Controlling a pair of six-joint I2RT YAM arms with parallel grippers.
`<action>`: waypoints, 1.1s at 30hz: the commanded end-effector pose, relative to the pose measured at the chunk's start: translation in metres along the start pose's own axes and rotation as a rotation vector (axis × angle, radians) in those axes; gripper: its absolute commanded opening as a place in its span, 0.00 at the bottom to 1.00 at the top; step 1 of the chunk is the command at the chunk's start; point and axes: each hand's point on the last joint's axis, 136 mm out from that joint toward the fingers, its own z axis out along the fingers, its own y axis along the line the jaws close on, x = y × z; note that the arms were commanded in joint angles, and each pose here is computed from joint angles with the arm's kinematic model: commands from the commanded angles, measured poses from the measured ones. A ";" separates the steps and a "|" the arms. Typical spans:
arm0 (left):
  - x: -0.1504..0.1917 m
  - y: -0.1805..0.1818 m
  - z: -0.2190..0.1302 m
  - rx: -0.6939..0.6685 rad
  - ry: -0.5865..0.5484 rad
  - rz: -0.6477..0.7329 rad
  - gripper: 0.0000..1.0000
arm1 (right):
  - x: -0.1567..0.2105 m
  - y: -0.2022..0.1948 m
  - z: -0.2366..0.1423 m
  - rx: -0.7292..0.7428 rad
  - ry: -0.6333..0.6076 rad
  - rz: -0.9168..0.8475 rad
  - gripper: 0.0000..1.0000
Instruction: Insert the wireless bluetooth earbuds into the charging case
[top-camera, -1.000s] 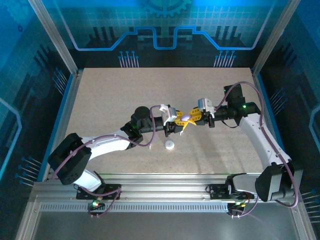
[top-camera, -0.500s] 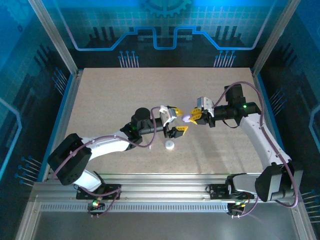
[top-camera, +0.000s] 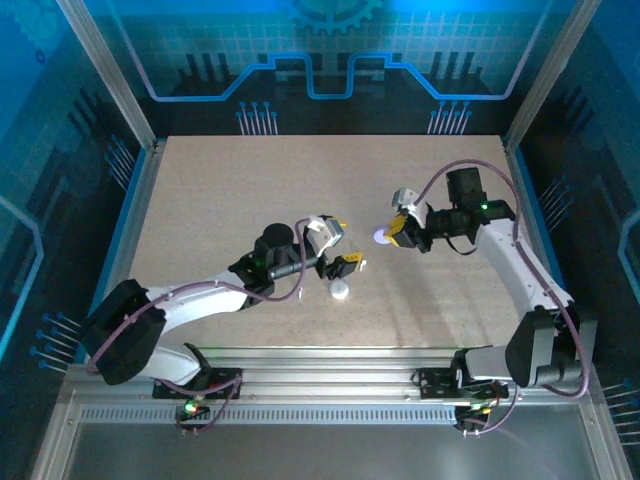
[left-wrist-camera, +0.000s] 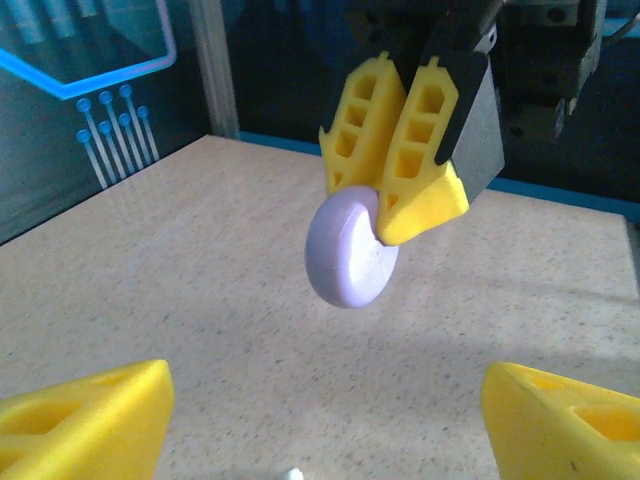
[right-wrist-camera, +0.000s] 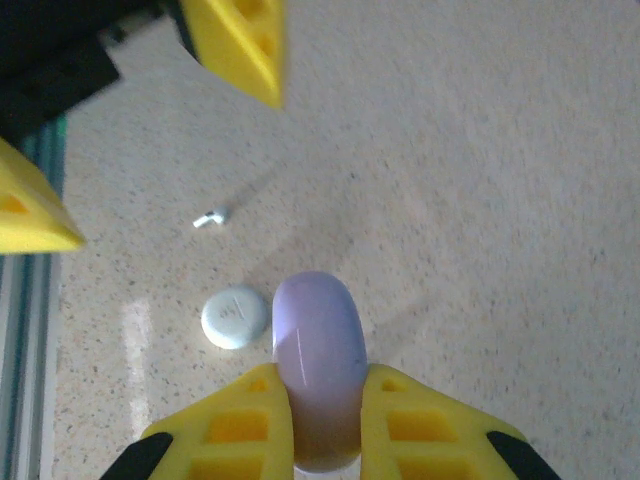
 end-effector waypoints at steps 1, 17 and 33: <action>0.013 0.012 -0.009 -0.093 0.062 0.017 0.81 | 0.019 -0.021 0.004 0.045 0.082 0.139 0.05; 0.037 0.032 -0.010 -0.201 0.199 -0.017 0.81 | 0.093 -0.092 0.018 0.188 0.404 0.515 0.04; 0.044 0.033 -0.005 -0.205 0.224 -0.043 0.81 | 0.144 -0.098 0.015 0.107 0.538 0.660 0.06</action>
